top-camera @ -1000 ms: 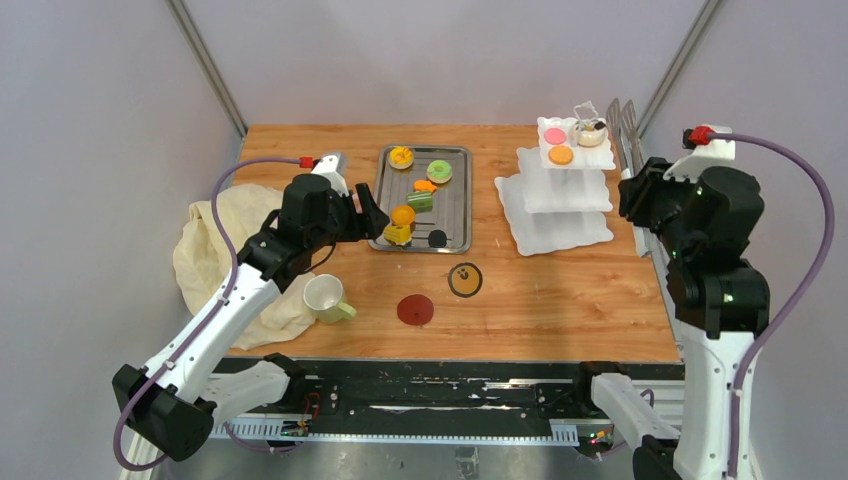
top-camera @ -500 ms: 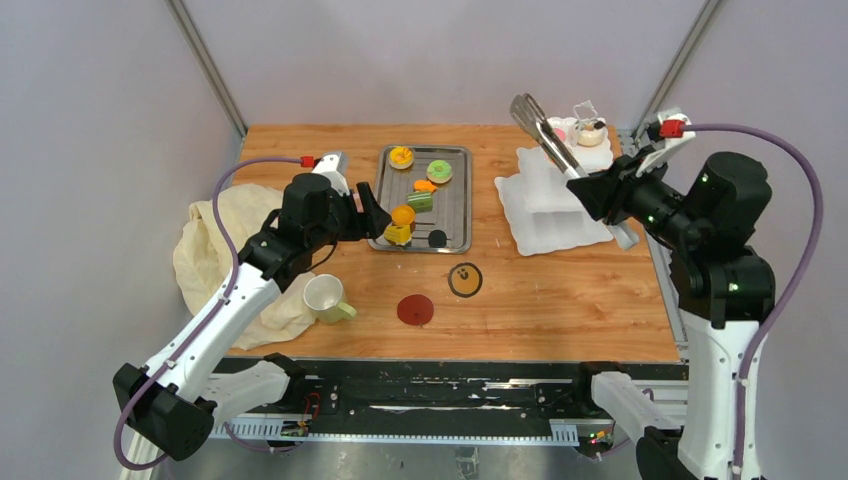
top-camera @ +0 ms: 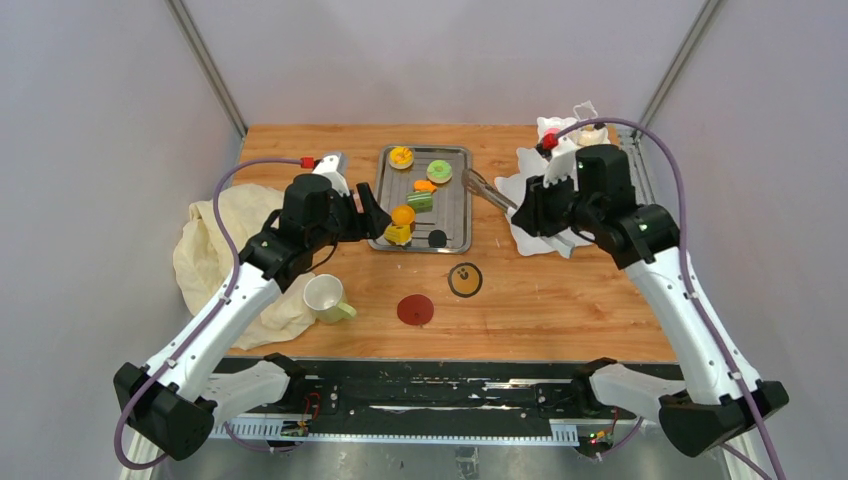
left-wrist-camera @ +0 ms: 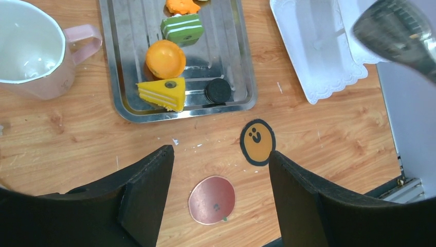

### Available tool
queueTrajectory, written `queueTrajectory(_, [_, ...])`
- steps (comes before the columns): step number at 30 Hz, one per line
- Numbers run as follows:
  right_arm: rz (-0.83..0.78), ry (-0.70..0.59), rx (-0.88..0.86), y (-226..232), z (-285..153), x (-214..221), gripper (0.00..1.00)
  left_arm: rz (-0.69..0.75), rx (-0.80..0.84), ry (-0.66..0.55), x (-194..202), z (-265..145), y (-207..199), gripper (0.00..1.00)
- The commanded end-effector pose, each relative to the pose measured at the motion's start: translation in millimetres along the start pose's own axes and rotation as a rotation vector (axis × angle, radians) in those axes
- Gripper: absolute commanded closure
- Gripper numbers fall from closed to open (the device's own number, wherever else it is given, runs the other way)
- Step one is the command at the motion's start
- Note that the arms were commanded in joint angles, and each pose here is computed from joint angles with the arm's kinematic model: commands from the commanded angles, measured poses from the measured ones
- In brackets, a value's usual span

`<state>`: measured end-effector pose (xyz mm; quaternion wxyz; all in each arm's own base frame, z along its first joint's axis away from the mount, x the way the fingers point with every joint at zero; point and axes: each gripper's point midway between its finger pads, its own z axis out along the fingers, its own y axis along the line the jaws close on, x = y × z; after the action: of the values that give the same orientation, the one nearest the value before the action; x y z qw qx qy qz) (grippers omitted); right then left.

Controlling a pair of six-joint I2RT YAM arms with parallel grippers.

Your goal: Serve the afternoon tea

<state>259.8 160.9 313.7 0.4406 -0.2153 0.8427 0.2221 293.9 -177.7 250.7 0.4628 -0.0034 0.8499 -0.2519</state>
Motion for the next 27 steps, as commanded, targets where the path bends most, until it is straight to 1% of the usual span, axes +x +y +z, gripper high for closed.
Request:
queueTrajectory(1, [0.054,0.076,0.076,-11.6,21.7,24.9,0.95,-0.003,-0.027,-0.014,-0.5,1.8,8.2,0.28])
queueTrajectory(3, [0.053,0.127,0.072,-10.0,32.0,39.7,0.94,-0.001,-0.036,-0.012,1.0,2.9,10.2,0.28])
queueTrajectory(8, [0.022,0.219,0.051,6.5,60.3,68.6,0.88,-0.006,-0.041,-0.003,3.2,7.2,11.3,0.28])
queueTrajectory(14, [0.018,0.282,0.044,11.8,90.5,80.5,0.83,-0.011,-0.042,-0.001,3.9,8.4,11.5,0.28])
queueTrajectory(19, [0.011,0.326,0.004,19.6,115.8,88.0,0.84,-0.004,-0.054,-0.003,2.8,6.4,13.6,0.28])
queueTrajectory(23, [0.03,0.38,-0.008,21.1,133.5,97.9,0.91,-0.002,-0.069,-0.008,2.6,4.6,16.5,0.28])
queueTrajectory(27, [0.04,0.423,-0.002,18.5,147.9,108.9,0.92,0.002,-0.076,-0.005,3.5,3.7,18.1,0.28])
